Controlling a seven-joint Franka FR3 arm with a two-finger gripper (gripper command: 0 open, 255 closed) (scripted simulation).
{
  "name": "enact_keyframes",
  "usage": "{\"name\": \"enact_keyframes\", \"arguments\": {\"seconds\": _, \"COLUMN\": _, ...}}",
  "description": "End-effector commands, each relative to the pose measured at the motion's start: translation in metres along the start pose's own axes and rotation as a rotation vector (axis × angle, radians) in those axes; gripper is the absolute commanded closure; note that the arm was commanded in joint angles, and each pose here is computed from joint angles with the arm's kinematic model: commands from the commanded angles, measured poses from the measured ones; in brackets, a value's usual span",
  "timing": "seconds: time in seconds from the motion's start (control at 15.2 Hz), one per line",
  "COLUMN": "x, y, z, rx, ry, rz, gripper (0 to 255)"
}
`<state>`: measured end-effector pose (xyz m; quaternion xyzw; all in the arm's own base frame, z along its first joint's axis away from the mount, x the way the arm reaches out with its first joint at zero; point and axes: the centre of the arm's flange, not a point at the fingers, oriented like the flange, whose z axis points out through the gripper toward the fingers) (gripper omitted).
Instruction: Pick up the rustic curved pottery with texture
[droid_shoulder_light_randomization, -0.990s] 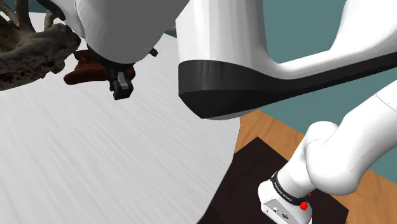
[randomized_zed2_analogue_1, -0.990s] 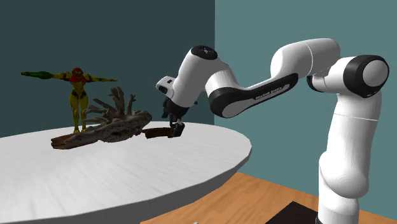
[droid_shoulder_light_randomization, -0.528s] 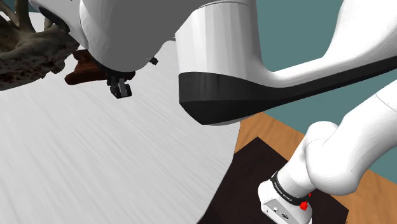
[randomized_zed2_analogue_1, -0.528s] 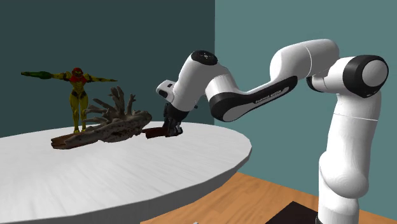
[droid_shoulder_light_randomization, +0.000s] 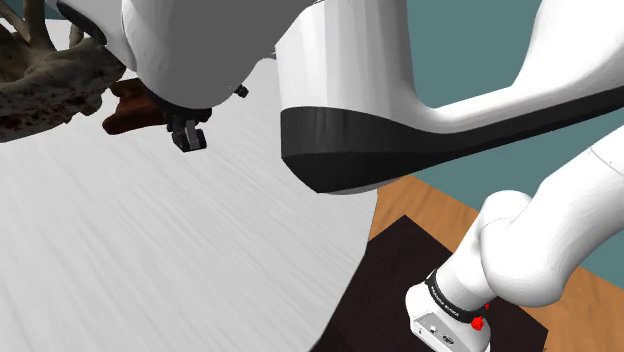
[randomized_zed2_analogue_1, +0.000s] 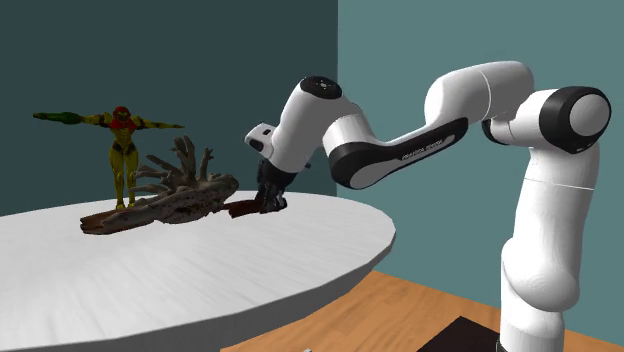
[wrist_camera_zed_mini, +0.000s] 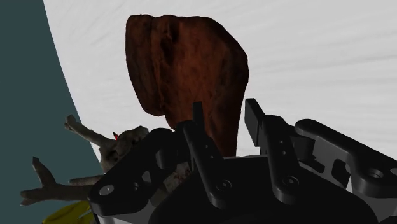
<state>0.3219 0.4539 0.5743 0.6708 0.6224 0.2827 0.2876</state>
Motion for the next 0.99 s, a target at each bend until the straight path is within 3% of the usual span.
{"name": "enact_keyframes", "arguments": {"seconds": 0.0, "x": 0.000, "y": 0.007, "z": -0.006, "rx": 0.000, "ry": 0.001, "rz": -0.001, "gripper": 255}}
{"name": "enact_keyframes", "arguments": {"seconds": 0.92, "x": 0.002, "y": 0.054, "z": -0.050, "rx": 0.000, "ry": 0.001, "rz": -0.001, "gripper": 255}}
